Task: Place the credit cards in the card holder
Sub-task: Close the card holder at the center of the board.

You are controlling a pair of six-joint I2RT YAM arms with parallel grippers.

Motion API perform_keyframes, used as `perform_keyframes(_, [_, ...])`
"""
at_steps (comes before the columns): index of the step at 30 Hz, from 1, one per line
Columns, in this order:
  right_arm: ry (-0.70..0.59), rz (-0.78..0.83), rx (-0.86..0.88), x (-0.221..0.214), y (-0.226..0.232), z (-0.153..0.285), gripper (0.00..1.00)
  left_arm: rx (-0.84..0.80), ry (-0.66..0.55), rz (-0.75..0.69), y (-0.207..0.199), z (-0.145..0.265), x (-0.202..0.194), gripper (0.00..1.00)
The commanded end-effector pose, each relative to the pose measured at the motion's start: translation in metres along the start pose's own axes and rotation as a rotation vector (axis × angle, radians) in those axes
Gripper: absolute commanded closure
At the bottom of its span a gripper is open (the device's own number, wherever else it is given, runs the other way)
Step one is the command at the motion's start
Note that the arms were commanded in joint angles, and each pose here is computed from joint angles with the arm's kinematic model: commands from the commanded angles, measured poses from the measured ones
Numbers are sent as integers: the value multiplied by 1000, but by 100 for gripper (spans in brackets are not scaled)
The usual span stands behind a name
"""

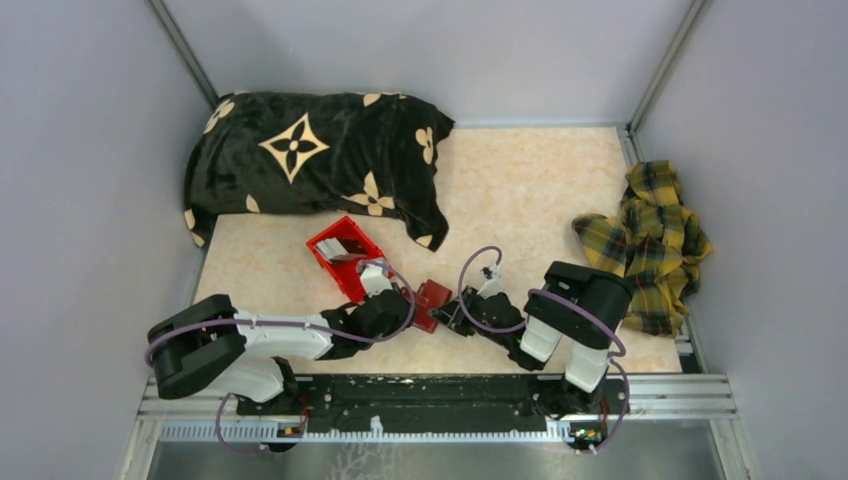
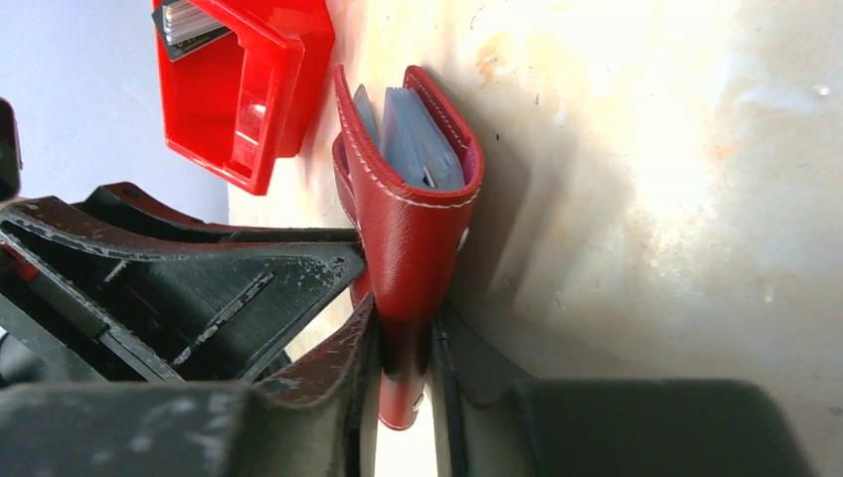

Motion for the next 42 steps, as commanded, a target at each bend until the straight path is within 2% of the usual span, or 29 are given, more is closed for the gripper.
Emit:
perform_keyframes(1, [56,91,44,-11,1,8,85,98,229,-74,33,10,-40,70])
perform_keyframes(4, [33,150,5,0,7,10,91,86,212,-93,21,11,-36,62])
perform_keyframes(8, [33,332,-254,24,3,24,99,46,150,-98,0,21,-19,55])
perform_keyframes(12, [-49,492,-442,68,21,49,100,10,77,-97,-18,35,2,53])
perform_keyframes(18, [-55,703,-714,115,41,81,100,-37,32,-77,-28,53,20,53])
perform_keyframes(25, [71,941,-1051,137,42,87,100,-52,24,-49,-21,64,25,53])
perform_keyframes(28, [141,1052,-1172,134,41,80,100,-32,14,-54,-16,66,27,53])
perform_keyframes(33, [208,1218,-1281,113,44,54,100,-13,5,-34,-5,70,27,53])
perform_keyframes(36, [259,1276,-1293,92,45,31,91,-10,1,-16,2,72,26,53])
perform_keyframes(42, [320,1273,-1149,48,63,-7,61,1,-7,5,11,77,27,53])
Point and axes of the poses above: each gripper's point midway between its finger pads, its own z axis back along the fingers, its own y axis along the line the jaws close on, x = y × z, the point moved 7 cm from there along z, back along the fingers, and after that the axes turned 12 degrees about z, right-handed, at the moved point
